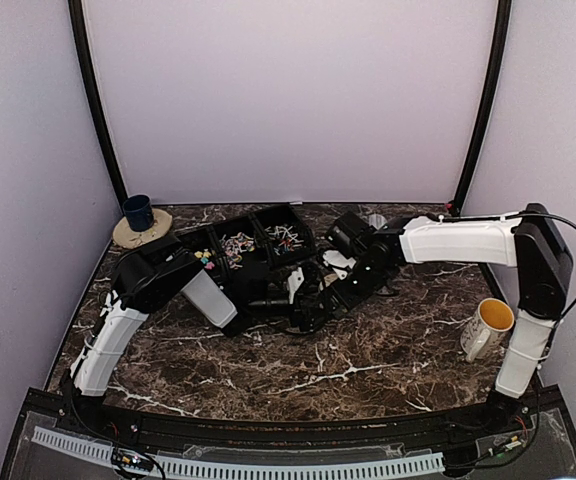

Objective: Pack the candies
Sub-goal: Screw the bottle lid onto the packing bottle.

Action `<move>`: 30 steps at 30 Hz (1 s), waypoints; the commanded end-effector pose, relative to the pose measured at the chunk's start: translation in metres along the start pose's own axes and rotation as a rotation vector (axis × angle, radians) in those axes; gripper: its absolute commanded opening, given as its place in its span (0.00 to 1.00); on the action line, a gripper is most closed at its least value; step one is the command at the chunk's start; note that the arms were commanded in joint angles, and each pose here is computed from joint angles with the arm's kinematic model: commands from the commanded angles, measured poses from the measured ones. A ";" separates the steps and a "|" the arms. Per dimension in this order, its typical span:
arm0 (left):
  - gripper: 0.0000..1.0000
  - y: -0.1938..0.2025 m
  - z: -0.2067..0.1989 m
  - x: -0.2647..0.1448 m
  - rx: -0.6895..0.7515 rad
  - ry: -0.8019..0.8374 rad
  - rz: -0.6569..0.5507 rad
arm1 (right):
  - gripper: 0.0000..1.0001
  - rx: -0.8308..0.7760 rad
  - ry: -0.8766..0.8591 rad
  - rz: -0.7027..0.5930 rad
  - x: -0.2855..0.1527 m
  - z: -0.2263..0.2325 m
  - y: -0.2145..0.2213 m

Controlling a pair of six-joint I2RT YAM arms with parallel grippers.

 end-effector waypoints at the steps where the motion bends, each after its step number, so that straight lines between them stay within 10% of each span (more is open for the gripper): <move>1: 0.85 0.133 -0.003 -0.029 -0.193 -0.082 0.373 | 1.00 -0.028 -0.055 -0.003 -0.010 0.018 0.008; 30: 0.85 0.130 -0.011 -0.030 -0.186 -0.023 0.358 | 0.98 -0.037 -0.031 -0.004 -0.032 -0.025 0.017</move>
Point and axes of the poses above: each gripper's point midway between its finger pads, its own x axis out along the fingers, its own z axis along the line the jaws close on, y = z × x, the point moved 2 cm from there along -x, back along the fingers, and after that the axes turned 5 degrees about -x, right-handed, at the moved point
